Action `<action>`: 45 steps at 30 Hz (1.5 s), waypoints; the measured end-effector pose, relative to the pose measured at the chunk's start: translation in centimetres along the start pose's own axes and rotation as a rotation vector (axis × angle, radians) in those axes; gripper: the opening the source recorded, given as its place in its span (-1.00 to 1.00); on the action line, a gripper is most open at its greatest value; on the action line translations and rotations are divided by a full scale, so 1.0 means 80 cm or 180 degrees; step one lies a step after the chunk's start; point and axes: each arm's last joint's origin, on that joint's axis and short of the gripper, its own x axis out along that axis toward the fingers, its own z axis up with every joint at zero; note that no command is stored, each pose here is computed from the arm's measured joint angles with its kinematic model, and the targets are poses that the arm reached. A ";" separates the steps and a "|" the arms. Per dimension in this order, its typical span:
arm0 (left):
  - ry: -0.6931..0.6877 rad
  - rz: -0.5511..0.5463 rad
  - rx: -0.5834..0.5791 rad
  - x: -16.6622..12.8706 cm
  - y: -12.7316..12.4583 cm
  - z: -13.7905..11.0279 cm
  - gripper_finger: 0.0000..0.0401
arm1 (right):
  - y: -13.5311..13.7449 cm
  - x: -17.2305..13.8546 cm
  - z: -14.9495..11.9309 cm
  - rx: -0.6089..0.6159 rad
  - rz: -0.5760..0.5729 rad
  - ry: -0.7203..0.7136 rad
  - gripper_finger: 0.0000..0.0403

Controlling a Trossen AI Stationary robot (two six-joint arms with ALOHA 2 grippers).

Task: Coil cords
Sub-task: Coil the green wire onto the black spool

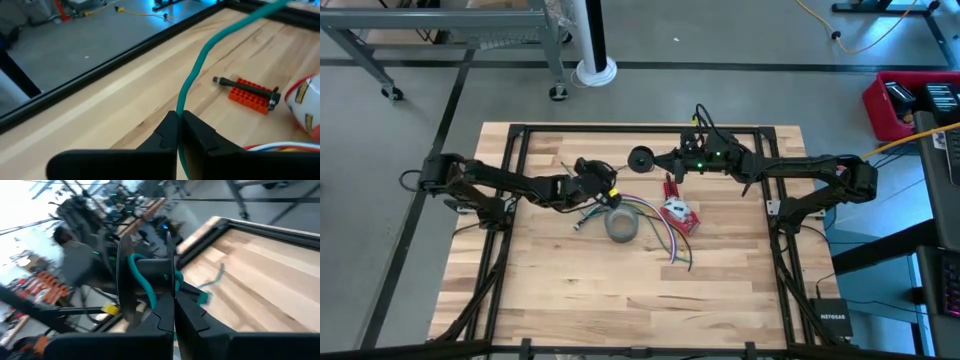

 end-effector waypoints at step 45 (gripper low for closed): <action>0.0349 -0.0270 -0.0367 -0.015 0.019 0.009 -1.00 | 0.014 0.008 -0.030 -0.0239 -0.0442 0.0151 -0.99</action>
